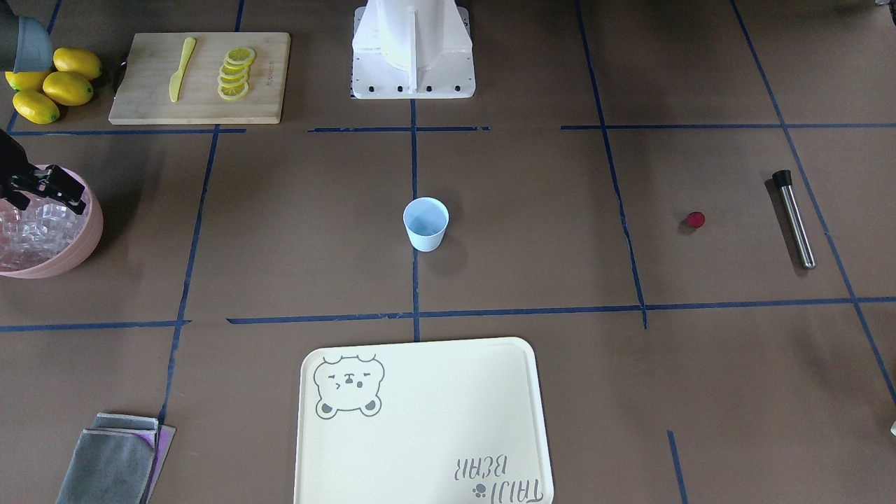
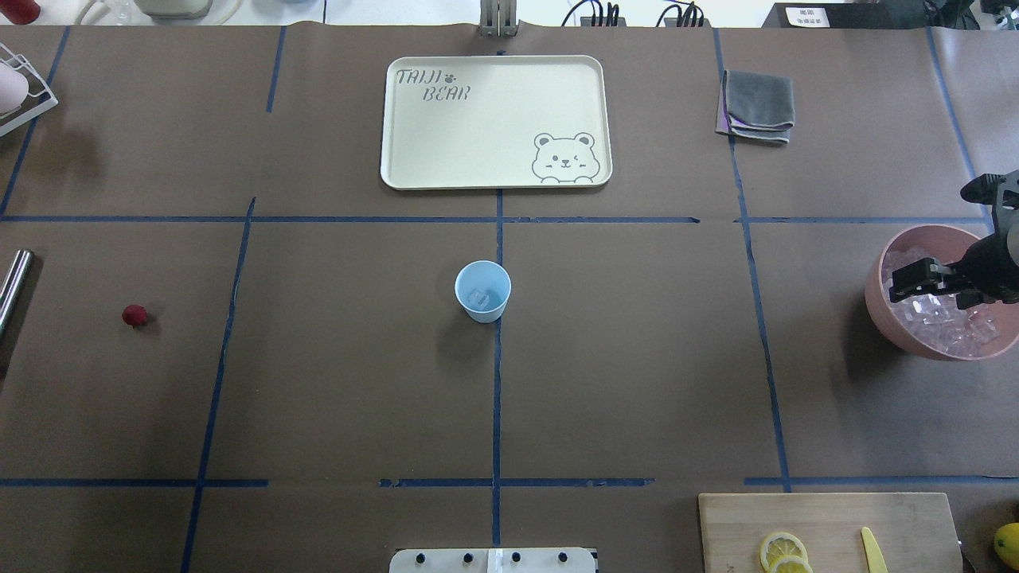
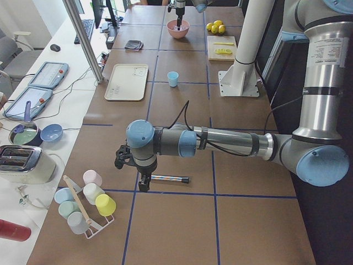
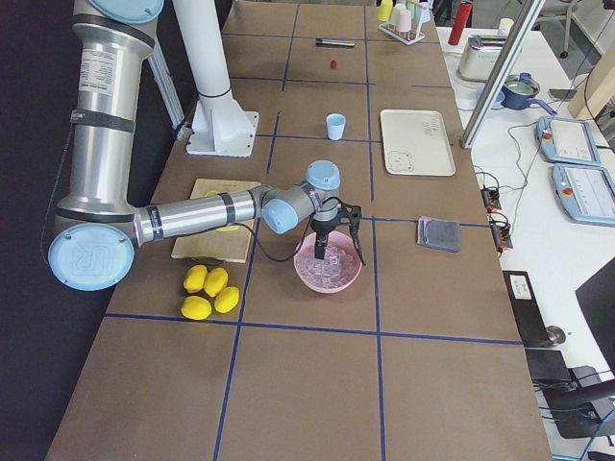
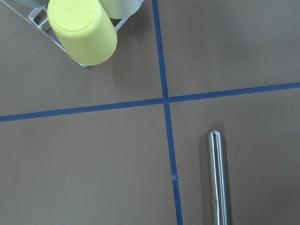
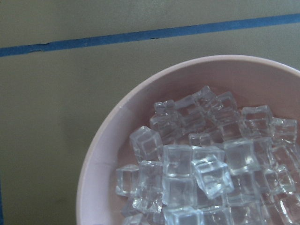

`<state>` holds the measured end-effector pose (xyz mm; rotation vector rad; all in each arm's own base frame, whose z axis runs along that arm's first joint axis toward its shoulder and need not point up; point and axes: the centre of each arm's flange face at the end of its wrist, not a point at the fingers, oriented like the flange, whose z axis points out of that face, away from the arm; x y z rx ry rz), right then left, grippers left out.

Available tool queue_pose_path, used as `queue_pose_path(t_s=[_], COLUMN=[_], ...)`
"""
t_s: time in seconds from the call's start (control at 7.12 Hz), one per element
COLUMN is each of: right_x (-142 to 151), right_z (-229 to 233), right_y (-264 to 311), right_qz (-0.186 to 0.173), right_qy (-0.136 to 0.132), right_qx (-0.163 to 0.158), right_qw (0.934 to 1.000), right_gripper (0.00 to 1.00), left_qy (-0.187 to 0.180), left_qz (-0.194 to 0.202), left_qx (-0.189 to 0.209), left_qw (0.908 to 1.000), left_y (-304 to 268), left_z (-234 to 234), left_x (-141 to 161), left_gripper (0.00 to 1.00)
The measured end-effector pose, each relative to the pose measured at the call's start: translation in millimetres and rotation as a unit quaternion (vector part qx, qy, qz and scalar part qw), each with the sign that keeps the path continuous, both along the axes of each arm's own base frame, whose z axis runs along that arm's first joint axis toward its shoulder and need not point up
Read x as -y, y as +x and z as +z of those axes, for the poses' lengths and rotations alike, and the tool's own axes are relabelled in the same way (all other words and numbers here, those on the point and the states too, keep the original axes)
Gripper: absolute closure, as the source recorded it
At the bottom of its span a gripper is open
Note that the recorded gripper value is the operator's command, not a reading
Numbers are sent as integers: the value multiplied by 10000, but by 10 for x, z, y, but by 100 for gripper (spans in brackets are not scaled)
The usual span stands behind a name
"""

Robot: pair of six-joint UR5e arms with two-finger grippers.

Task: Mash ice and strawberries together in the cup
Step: 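Lower the right gripper into the bowl and grasp another ice cube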

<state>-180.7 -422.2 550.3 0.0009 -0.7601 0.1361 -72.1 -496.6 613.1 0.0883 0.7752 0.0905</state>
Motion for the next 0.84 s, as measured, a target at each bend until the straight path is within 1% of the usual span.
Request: queue_pose_path(t_s=[0.28, 0.56, 0.7, 0.84], right_x=[-13, -17, -17, -17], right_z=[38, 66, 78, 81], right_y=[6, 9, 9, 10], right_qz=[3, 4, 5, 7], right_qy=[4, -12, -20, -20], right_qx=[-60, -84, -93, -97], right_qw=[10000, 10000, 10000, 10000], right_gripper=[13, 23, 27, 27], left_qy=[1, 1, 0, -2], left_qz=[0, -2, -2, -4], left_qx=[0, 0, 0, 0], left_qw=[10000, 10000, 10000, 10000], left_y=[0, 0, 0, 0], left_z=[-1, -3, -2, -2], left_x=[0, 3, 2, 2], left_gripper=[0, 0, 0, 0])
